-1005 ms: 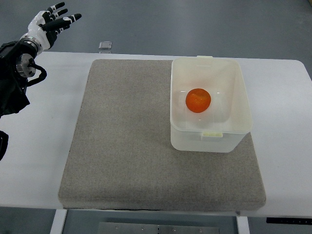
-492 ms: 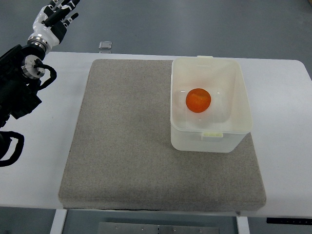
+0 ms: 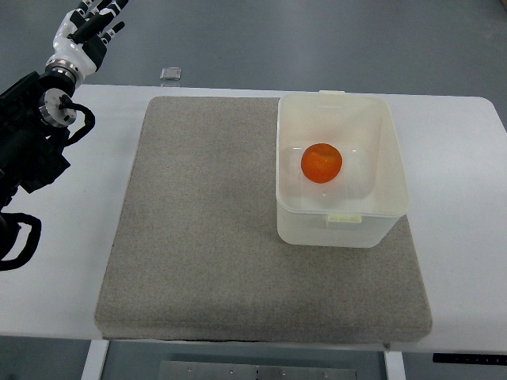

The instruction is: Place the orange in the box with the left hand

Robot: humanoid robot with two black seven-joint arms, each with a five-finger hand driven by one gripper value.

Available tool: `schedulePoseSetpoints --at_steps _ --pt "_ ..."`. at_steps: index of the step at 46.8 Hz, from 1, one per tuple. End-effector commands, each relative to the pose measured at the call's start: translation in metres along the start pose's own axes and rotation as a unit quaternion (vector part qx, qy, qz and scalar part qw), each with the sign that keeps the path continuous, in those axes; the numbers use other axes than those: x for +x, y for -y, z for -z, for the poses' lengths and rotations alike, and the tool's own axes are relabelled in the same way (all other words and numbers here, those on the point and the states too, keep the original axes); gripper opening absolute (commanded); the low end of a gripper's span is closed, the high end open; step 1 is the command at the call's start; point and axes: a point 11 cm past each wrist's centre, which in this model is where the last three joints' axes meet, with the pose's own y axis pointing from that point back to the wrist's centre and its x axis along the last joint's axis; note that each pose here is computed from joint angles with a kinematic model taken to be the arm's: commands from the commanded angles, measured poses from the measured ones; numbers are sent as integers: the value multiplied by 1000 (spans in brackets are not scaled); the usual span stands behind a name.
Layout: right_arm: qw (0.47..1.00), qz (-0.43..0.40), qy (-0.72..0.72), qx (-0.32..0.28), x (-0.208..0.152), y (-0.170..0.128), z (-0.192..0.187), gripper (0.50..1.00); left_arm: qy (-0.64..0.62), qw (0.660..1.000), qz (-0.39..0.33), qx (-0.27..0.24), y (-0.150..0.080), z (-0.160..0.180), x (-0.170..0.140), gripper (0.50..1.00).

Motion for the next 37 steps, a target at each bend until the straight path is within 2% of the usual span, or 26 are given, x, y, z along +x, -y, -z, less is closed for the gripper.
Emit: schedulePoseSetpoints --at_steps 1,16,22,31,37 --pt "1000 0 -1 0 0 0 0 926 4 1000 -3 8 -3 9 6 915" --pt "1000 1 0 -2 0 0 -2 926 -5 1000 21 7 -5 13 1 917" --pt "1000 0 0 -3 0 0 -4 926 -9 999 38 38 -10 49 -18 915" --pt "1000 -1 1 -3 0 0 -4 926 -17 997 33 71 -21 88 -22 911" --pt "1000 -3 1 -3 1 0 -4 926 -21 997 36 66 -24 91 -21 911"
